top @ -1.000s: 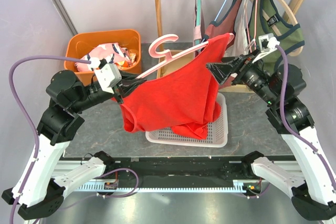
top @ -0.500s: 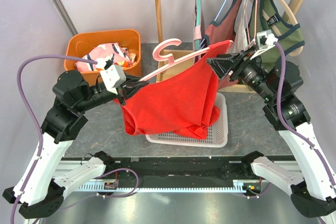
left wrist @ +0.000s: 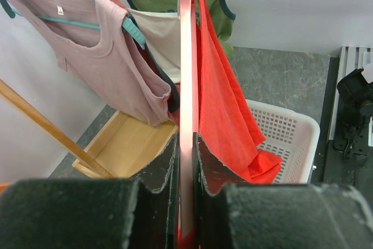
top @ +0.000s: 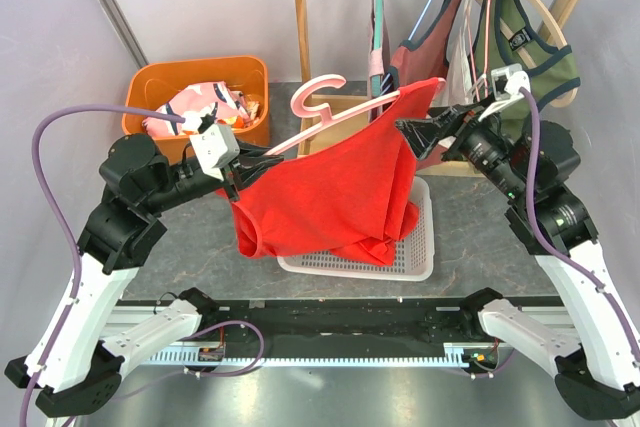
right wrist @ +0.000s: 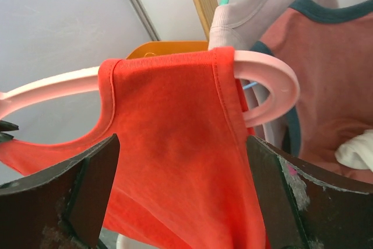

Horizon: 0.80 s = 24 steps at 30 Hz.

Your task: Remove the tank top from the hanger

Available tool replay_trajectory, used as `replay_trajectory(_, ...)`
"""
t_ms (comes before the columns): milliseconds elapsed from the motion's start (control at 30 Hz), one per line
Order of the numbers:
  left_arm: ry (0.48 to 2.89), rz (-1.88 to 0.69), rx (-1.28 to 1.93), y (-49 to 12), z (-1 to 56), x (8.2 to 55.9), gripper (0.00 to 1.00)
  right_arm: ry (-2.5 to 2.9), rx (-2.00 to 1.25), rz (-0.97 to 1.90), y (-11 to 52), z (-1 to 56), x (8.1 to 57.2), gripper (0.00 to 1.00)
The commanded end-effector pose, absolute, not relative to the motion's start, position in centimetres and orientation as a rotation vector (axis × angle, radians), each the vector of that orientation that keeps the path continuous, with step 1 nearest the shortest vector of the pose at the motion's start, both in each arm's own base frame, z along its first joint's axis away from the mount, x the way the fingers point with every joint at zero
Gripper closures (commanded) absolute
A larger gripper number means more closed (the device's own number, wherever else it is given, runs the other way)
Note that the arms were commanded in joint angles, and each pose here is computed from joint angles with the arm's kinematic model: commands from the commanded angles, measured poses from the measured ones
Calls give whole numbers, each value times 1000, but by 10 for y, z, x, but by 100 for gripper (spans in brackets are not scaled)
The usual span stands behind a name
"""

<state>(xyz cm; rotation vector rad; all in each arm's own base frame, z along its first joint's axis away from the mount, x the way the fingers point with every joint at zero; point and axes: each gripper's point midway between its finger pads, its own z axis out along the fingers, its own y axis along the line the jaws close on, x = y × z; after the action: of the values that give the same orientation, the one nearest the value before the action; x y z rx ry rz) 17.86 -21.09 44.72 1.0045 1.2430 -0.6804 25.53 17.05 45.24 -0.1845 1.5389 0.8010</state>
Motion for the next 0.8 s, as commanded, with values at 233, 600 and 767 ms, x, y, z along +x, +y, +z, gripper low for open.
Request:
replay_trajectory(233, 1147, -683, 985, -207, 479, 167, 98, 1509, -180, 741, 161, 461, 254, 2)
replay_trajectory(600, 1152, -692, 990, -208, 477, 167, 98, 1452, -204, 840, 178, 481, 259, 14)
replay_trajectory(767, 1160, -698, 994, -210, 474, 169, 98, 1444, -215, 881, 184, 484, 257, 27)
